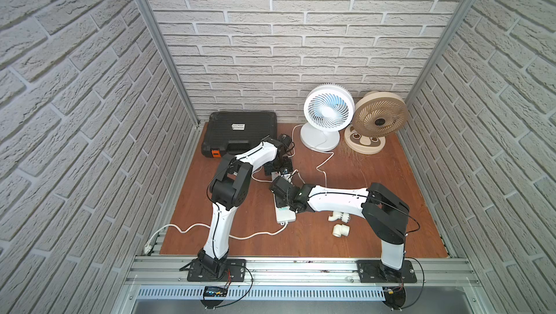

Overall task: Unplug the desk fan from the power strip
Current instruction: Remove the plug from the socket.

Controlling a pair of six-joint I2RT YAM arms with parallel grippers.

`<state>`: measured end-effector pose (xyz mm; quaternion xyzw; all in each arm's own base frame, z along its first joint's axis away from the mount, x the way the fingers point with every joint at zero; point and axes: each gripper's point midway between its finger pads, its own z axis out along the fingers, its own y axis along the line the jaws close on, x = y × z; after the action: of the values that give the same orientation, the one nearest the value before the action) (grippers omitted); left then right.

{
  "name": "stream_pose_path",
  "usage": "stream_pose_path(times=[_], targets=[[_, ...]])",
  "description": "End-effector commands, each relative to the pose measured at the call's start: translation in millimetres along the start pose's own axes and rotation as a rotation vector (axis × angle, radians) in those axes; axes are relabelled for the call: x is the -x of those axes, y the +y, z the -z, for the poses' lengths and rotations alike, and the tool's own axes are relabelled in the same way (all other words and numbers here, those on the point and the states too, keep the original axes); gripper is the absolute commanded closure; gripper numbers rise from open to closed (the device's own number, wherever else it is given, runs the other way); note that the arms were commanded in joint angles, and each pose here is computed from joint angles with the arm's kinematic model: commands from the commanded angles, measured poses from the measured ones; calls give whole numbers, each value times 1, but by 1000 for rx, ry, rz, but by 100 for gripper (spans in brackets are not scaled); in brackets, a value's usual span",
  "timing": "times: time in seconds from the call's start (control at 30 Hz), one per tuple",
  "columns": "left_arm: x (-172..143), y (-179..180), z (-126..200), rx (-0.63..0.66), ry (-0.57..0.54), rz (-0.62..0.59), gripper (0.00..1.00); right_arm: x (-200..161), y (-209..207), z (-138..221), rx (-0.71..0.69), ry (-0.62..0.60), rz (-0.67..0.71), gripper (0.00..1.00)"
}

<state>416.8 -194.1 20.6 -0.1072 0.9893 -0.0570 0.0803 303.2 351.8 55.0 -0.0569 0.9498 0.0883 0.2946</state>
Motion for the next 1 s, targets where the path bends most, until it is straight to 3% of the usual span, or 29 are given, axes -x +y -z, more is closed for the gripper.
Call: stream_pose_path(times=[0.0,0.53,0.97], targets=[[-35,11,-42,21,136,-7,100,-5,-3,7,-3,26,10,97],[-36,10,-45,17,139,-7,100,-1,13,14,-181,-38,241,97],[-35,11,-43,16,136,-7,100,-8,11,7,-92,1,149,97]])
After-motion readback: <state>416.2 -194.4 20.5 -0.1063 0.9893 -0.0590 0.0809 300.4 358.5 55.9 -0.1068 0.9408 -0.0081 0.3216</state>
